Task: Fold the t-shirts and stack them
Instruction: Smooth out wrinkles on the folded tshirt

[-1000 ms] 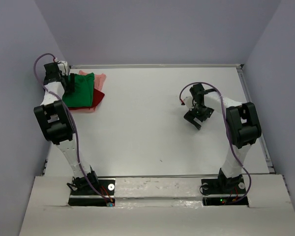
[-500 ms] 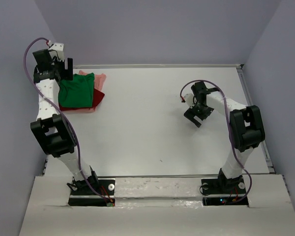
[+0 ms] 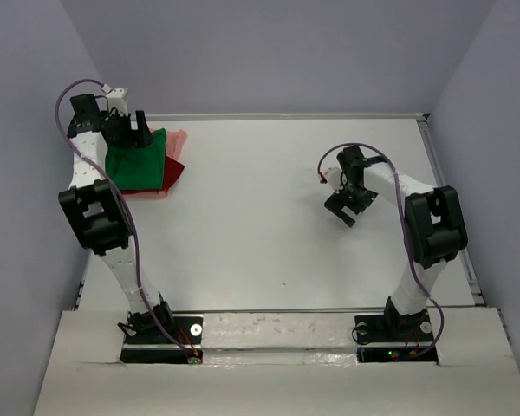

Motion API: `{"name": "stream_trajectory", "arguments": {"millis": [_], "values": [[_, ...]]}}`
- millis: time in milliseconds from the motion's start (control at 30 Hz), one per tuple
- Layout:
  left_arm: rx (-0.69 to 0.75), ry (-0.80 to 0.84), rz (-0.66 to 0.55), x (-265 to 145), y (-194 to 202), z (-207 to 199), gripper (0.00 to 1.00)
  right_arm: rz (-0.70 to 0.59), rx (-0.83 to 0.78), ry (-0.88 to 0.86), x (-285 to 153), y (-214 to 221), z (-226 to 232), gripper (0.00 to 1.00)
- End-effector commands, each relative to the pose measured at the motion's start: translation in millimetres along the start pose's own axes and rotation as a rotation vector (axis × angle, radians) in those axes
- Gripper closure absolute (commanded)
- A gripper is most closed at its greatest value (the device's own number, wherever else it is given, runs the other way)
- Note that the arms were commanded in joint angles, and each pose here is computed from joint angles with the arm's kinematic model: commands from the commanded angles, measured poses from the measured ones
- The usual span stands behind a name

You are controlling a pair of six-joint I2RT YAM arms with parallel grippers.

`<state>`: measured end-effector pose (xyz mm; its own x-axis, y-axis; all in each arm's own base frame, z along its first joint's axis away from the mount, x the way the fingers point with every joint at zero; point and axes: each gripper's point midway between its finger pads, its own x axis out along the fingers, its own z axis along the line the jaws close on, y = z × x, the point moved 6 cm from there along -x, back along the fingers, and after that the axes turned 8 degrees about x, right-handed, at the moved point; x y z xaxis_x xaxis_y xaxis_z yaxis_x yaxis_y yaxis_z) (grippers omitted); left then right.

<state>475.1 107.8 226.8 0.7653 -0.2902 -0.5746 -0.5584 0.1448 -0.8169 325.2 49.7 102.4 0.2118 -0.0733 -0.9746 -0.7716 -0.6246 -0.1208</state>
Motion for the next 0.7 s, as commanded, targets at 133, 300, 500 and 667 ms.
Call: {"name": "stream_trajectory", "arguments": {"millis": [133, 300, 500, 667], "values": [[-0.134, 0.303, -0.186, -20, -8, -13, 0.07, -0.005, 0.015, 0.012, -3, 1, -2, 0.00], [-0.233, 0.400, -0.226, -23, 14, 1, 0.08, 0.008, 0.014, 0.012, 0, 1, -2, 0.00], [-0.297, 0.484, -0.286, -24, 45, 25, 0.08, 0.036, 0.012, 0.013, 5, 2, -2, 0.00], [-0.266, 0.543, -0.326, -19, 68, 42, 0.09, 0.064, 0.011, 0.011, 11, 2, -3, 0.00]]}}
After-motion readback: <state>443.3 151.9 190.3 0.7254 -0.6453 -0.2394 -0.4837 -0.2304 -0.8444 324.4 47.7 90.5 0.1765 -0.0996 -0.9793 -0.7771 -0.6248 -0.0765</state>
